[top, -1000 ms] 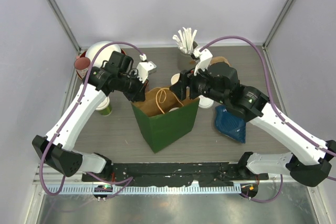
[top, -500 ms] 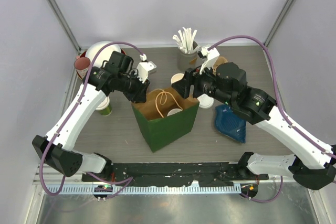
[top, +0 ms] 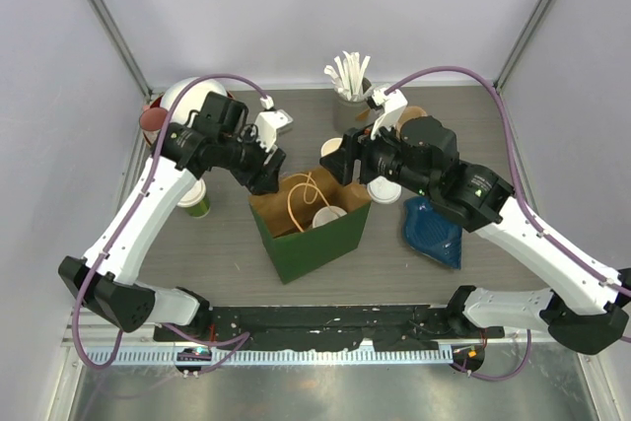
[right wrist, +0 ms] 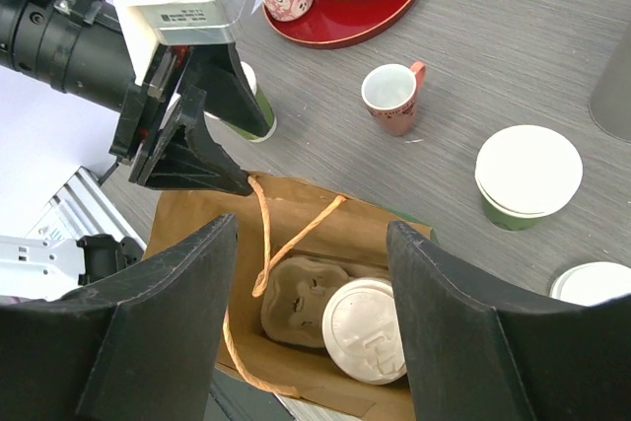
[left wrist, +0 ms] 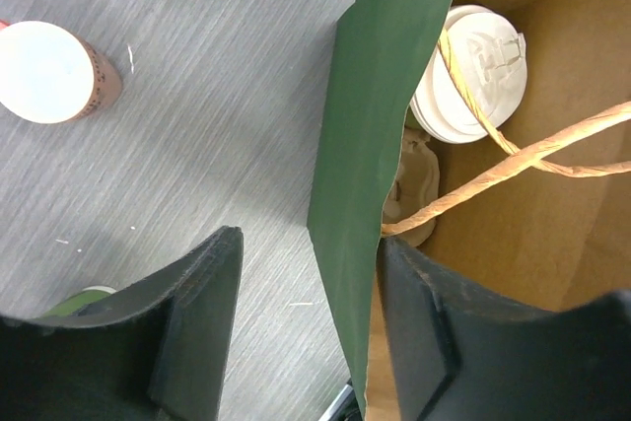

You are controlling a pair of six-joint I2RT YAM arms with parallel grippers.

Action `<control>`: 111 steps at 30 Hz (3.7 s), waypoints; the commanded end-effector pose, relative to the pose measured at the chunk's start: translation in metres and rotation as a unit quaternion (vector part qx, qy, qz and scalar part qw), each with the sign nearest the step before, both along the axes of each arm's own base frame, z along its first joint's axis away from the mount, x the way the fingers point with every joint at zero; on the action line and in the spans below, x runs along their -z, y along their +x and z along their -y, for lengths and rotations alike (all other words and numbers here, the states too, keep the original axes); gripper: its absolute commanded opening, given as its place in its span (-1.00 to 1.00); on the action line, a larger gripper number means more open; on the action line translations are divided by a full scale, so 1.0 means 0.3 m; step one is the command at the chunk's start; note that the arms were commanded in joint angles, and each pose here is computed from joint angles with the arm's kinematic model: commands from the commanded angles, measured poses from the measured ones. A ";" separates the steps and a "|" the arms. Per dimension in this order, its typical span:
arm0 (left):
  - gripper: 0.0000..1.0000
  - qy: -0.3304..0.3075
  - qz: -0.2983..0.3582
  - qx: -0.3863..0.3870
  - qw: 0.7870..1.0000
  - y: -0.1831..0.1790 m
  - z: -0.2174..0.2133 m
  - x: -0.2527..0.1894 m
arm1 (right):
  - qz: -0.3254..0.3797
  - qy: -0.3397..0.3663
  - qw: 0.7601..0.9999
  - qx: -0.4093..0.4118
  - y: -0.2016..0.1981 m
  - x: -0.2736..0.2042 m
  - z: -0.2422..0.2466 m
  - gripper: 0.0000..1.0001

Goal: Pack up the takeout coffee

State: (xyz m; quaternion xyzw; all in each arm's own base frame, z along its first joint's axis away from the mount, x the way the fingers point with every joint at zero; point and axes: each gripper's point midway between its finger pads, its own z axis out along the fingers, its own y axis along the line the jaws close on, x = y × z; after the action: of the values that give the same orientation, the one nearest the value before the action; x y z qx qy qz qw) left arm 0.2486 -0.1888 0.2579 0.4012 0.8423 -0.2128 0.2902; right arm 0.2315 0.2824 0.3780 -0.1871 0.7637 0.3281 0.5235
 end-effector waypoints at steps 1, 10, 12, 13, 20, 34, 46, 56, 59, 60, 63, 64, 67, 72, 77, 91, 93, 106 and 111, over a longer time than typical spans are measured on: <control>0.31 -0.023 0.031 0.004 0.999 -0.005 0.010 -0.091 | 0.019 0.020 1.000 -0.008 -0.003 -0.066 -0.014 0.35; 0.99 -0.032 0.053 -0.006 0.998 -0.018 -0.005 -0.167 | 0.015 0.016 1.000 -0.014 -0.004 -0.054 -0.024 0.36; 1.00 -0.032 0.060 -0.010 0.998 -0.017 -0.010 -0.186 | 0.016 0.016 1.000 -0.014 -0.005 -0.053 -0.023 0.36; 1.00 -0.031 0.060 -0.012 0.998 -0.020 -0.014 -0.191 | 0.014 0.015 1.000 -0.014 -0.004 -0.048 -0.022 0.36; 0.99 -0.035 0.082 -0.025 0.996 -0.028 -0.037 -0.271 | 0.016 0.009 1.000 -0.019 -0.008 -0.037 -0.023 0.36; 0.02 0.107 0.022 -0.283 0.953 0.095 -0.575 -0.074 | 0.045 -0.025 0.998 -0.021 -0.011 0.004 0.015 0.36; 0.05 0.031 0.044 -0.572 0.819 0.311 -0.684 0.110 | 0.050 -0.047 0.998 -0.009 -0.009 0.056 0.048 0.39; -0.09 0.046 0.022 -0.605 0.795 0.347 -0.684 0.261 | 0.045 -0.046 0.998 -0.011 -0.012 0.054 0.046 0.40; -0.03 0.043 0.012 -0.610 0.791 0.349 -0.678 0.282 | 0.044 -0.046 0.998 -0.011 -0.014 0.057 0.048 0.40; 0.03 0.046 0.007 -0.612 0.790 0.345 -0.679 0.295 | 0.042 -0.046 0.998 -0.009 -0.013 0.060 0.050 0.40; 0.00 0.055 -0.006 -0.612 0.789 0.332 -0.679 0.337 | 0.042 -0.046 0.998 -0.010 -0.016 0.060 0.051 0.40; -0.02 0.057 -0.010 -0.612 0.789 0.328 -0.678 0.349 | 0.042 -0.046 0.998 -0.010 -0.018 0.060 0.052 0.40; -0.06 0.060 -0.021 -0.613 0.788 0.318 -0.675 0.374 | 0.044 -0.045 0.998 -0.009 -0.021 0.054 0.059 0.40; -0.13 0.063 -0.028 -0.615 0.785 0.311 -0.676 0.395 | 0.046 -0.042 0.998 -0.008 -0.027 0.046 0.068 0.40; -0.33 0.066 -0.037 -0.612 0.787 0.307 -0.669 0.416 | 0.045 -0.041 0.998 -0.007 -0.031 0.041 0.074 0.40; -1.00 0.071 -0.044 -0.586 0.806 0.291 -0.653 0.397 | 0.045 -0.040 0.998 -0.011 -0.034 0.039 0.067 0.40; -1.00 0.064 -0.043 -0.564 0.822 0.296 -0.633 0.371 | 0.045 -0.040 0.998 -0.008 -0.032 0.038 0.071 0.40; -1.00 0.119 -0.011 -0.400 0.909 0.216 -0.561 0.288 | 0.044 -0.039 0.998 -0.015 -0.030 0.040 0.057 0.40; -1.00 0.138 0.018 -0.322 0.936 0.179 -0.516 0.223 | 0.044 -0.039 0.998 -0.016 -0.028 0.042 0.053 0.40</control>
State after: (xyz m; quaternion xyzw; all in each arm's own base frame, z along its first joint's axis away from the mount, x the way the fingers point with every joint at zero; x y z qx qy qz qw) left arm 0.3058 -0.0252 0.1552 0.0634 0.9616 0.0191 0.2665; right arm 0.2241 0.2645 0.3474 -0.2378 0.7647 0.2837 0.5274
